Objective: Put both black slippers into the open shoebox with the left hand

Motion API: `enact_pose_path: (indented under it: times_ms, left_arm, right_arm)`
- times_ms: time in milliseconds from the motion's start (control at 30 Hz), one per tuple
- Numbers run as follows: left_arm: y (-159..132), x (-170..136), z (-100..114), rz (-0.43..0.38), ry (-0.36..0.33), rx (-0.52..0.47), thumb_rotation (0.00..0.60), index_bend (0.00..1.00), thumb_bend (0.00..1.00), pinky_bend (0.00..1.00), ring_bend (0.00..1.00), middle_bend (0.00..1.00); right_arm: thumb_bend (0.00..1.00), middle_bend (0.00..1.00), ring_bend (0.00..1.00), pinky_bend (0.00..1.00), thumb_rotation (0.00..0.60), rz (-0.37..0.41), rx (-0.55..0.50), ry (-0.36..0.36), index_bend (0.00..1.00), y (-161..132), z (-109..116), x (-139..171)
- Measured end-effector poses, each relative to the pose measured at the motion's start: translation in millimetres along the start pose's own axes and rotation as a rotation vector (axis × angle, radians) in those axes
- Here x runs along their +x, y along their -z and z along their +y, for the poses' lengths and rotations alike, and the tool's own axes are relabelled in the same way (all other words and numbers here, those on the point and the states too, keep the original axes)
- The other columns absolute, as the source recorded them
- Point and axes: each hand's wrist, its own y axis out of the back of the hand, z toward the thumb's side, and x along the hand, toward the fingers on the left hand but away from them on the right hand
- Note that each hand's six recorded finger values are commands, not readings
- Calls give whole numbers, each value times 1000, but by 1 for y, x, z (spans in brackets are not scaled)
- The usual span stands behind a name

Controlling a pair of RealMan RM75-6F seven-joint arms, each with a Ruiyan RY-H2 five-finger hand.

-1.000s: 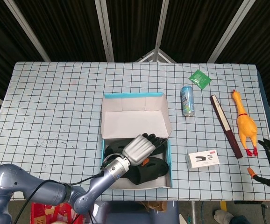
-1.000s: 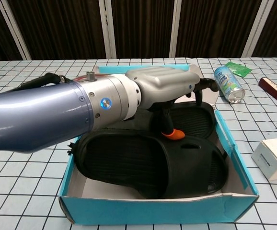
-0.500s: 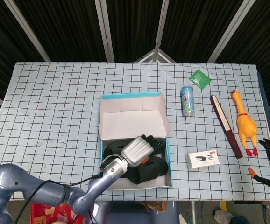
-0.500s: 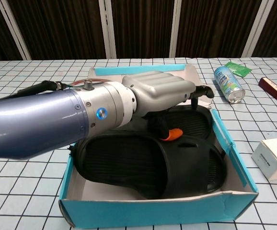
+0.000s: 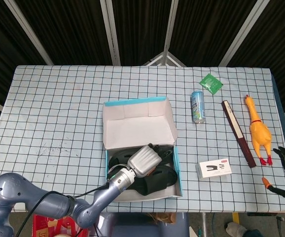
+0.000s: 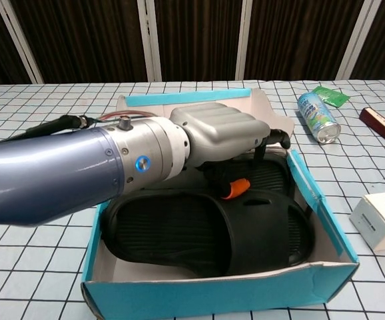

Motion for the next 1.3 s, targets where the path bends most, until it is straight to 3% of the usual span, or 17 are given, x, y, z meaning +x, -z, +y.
enact_pose_path:
  times_ms: [233,467,600,733,933,1067,1300]
  left_arm:
    - [1,-8,24,-10,-55,-7,600,45,224,260,114,110]
    - [2,-39,69,-31,-133,-53,600,85,231,204,106,165]
    - [18,-76,91,22,-147,-11,600,103,234,196,104,187]
    - [49,-125,100,160,-161,106,600,111,234,195,104,161]
    - [117,-218,85,488,-198,221,600,72,234,192,104,108]
    - [146,-276,63,662,-203,140,600,58,234,169,80,79]
    - [194,-338,20,819,-275,-57,600,63,236,117,38,74]
  right_arm:
    - [259,113,117,86,600,0,1,-2,152,0,0,0]
    - [258,114,117,86,600,0,-1,2,153,1,1,0]
    - [258,113,117,86,600,3,-6,9,152,1,2,1]
    - [258,114,117,77,600,15,-7,20,152,0,4,2]
    - [258,113,117,69,600,65,0,25,152,-8,4,2]
    - [258,114,117,68,600,104,8,26,152,-14,4,4]
    - [258,114,117,68,600,165,30,27,152,-21,2,7]
